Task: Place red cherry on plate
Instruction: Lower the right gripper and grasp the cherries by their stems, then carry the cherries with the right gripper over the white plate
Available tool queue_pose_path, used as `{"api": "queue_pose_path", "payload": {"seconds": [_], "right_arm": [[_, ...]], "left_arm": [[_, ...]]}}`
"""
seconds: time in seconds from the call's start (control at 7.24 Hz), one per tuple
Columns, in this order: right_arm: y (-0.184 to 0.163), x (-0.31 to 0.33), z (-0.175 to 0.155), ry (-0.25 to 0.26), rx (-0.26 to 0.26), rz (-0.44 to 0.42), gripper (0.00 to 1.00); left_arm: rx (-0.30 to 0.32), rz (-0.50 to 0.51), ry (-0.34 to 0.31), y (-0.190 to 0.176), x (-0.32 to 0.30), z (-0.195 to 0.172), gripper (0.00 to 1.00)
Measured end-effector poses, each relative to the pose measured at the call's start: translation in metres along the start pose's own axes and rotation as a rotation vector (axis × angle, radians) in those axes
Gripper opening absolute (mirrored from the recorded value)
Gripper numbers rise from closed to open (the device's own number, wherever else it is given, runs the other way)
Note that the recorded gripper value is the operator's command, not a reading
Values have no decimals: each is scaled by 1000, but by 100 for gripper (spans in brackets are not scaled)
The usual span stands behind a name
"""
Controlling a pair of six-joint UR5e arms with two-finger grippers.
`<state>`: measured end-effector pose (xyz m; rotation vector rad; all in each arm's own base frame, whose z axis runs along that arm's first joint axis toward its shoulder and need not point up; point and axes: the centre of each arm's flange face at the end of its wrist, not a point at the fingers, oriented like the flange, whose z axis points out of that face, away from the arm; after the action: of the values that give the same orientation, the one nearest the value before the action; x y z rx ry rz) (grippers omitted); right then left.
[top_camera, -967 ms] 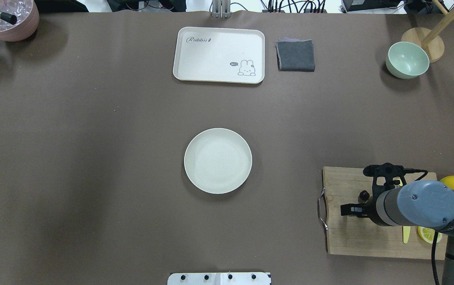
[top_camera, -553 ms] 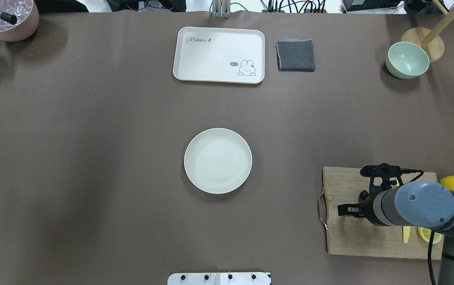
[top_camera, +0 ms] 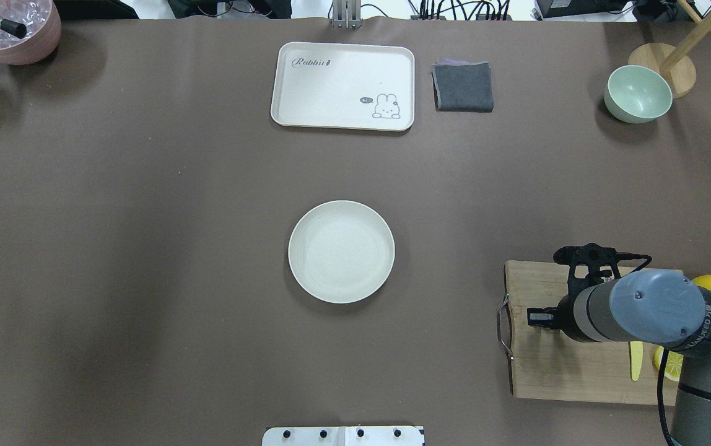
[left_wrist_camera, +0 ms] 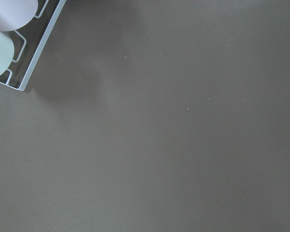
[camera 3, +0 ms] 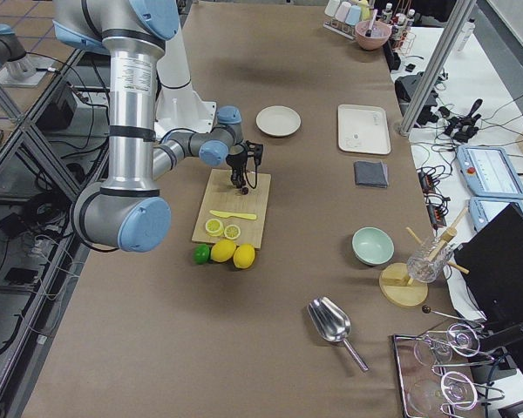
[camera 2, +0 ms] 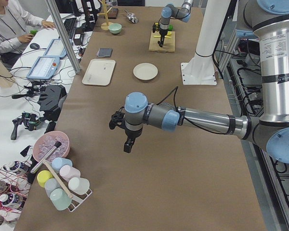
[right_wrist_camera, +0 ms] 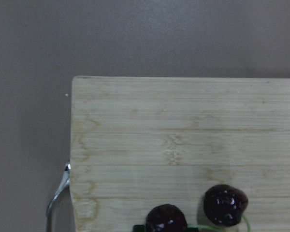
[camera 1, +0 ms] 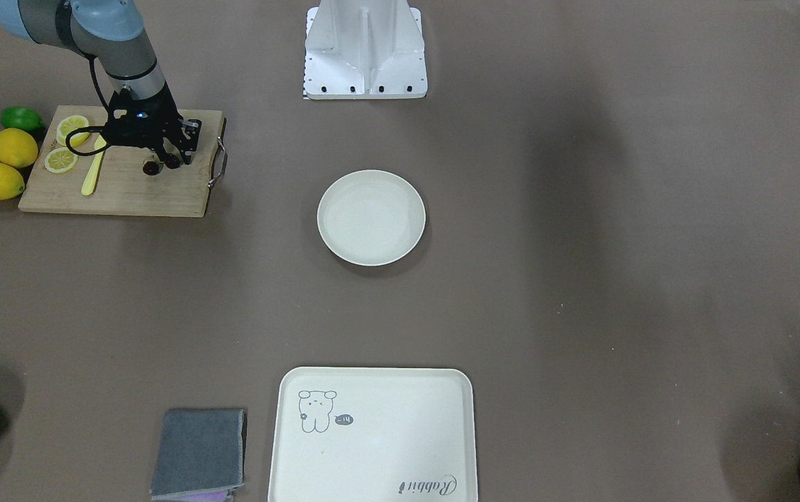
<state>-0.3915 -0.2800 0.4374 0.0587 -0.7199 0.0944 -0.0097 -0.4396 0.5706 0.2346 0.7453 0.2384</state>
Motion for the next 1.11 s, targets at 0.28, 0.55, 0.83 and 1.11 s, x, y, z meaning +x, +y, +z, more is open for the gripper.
{"api": "queue_pose_path", "payload": {"seconds": [0.28, 0.55, 0.83, 1.11], "right_arm": [[-4, -4, -4, -9, 8, 3, 0], [-36, -39, -27, -22, 10, 47, 0], [-83, -114, -86, -18, 9, 107, 0], [-107, -192, -145, -27, 19, 126, 0]], "left_arm": [[-1, 0, 1, 0, 0, 0, 98], [-2, 1, 1, 1, 0, 1, 98], [-7, -1, 1, 1, -2, 4, 98], [-9, -1, 2, 3, -7, 11, 98]]}}
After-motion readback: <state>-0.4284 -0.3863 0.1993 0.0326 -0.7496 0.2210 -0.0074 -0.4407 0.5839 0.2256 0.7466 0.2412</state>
